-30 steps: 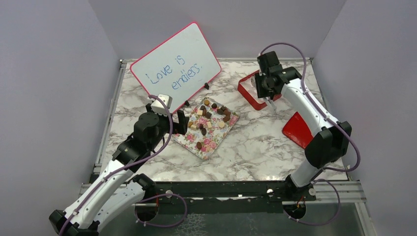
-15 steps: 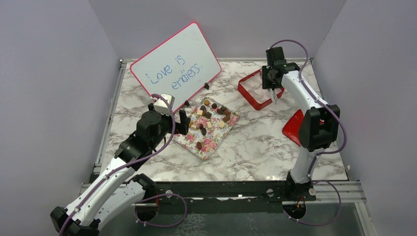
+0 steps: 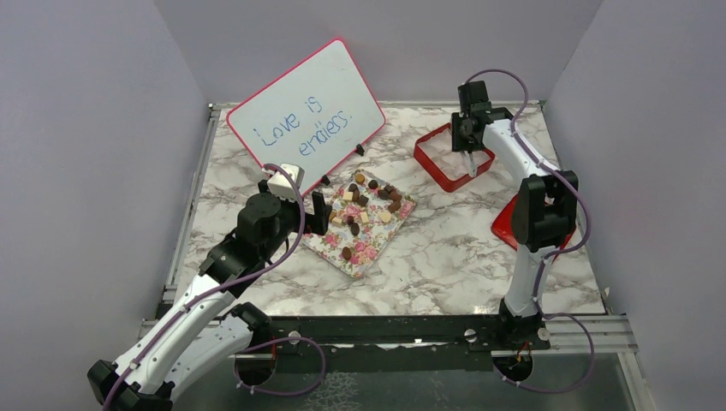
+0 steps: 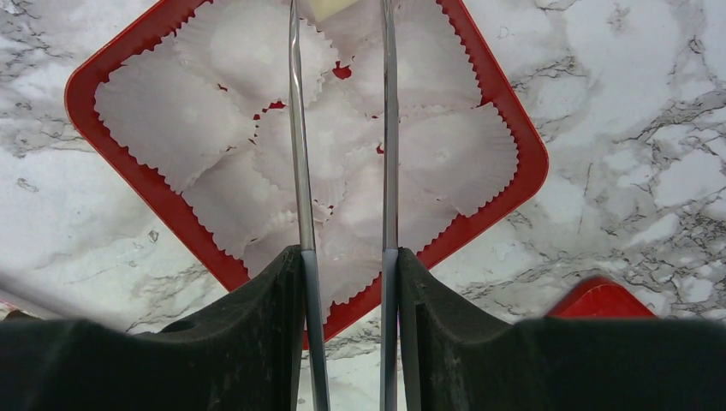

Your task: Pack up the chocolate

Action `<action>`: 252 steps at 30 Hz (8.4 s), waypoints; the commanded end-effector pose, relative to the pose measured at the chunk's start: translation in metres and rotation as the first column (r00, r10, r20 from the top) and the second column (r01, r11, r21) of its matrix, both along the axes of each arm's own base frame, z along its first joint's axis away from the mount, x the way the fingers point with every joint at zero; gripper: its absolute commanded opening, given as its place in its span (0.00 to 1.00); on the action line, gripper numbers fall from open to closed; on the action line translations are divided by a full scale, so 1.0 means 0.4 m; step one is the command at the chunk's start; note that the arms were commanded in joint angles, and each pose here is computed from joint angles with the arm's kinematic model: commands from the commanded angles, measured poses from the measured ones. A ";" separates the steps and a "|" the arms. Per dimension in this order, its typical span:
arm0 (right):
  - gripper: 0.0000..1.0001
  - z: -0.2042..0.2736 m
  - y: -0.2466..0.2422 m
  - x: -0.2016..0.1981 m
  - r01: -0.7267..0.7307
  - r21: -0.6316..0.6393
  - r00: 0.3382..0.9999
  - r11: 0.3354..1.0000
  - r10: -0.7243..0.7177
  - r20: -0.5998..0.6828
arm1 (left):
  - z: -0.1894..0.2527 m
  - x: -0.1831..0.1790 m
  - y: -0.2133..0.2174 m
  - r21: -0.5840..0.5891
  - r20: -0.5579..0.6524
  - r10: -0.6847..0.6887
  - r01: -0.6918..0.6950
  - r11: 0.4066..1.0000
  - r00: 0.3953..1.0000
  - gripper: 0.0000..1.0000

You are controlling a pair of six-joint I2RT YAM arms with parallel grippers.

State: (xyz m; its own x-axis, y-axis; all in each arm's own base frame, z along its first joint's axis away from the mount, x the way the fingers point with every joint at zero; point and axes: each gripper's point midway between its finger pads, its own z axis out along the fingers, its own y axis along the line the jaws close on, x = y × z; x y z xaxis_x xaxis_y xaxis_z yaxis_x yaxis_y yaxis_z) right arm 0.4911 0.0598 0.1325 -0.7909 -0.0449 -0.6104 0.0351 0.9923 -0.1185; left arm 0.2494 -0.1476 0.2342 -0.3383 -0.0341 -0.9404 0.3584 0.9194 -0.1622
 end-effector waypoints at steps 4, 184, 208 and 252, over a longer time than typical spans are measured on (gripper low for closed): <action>0.42 0.024 -0.010 0.050 0.023 0.006 0.997 1.000 -0.024 0.072 | 0.002 -0.008 -0.008 -0.016 0.009 -0.024 0.024 1.000 1.000 0.99; 0.24 0.036 -0.028 -0.099 0.027 -0.068 0.997 0.997 -0.031 -0.071 | 0.048 -0.012 0.044 -0.023 0.084 0.057 -0.055 0.998 0.995 0.99; 0.41 0.017 -0.071 -0.064 0.049 -0.061 0.997 0.997 -0.053 -0.064 | 0.046 -0.010 0.045 -0.020 0.082 0.062 -0.060 0.998 0.995 0.99; 0.39 0.202 0.146 -0.408 -0.200 0.135 0.979 0.970 0.202 -0.001 | 0.044 -0.009 0.048 -0.018 0.081 0.068 -0.067 0.998 0.994 0.99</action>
State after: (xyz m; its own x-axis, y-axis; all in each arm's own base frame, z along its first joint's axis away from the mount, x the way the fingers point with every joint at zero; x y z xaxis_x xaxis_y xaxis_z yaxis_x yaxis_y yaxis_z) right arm 0.3444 0.0996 0.2123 -0.7894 -0.0952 -0.6064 -0.1298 0.9914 0.0133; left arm 0.2455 -0.1289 0.2523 -0.2629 -0.0728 -0.9621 0.3064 0.9392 -0.1548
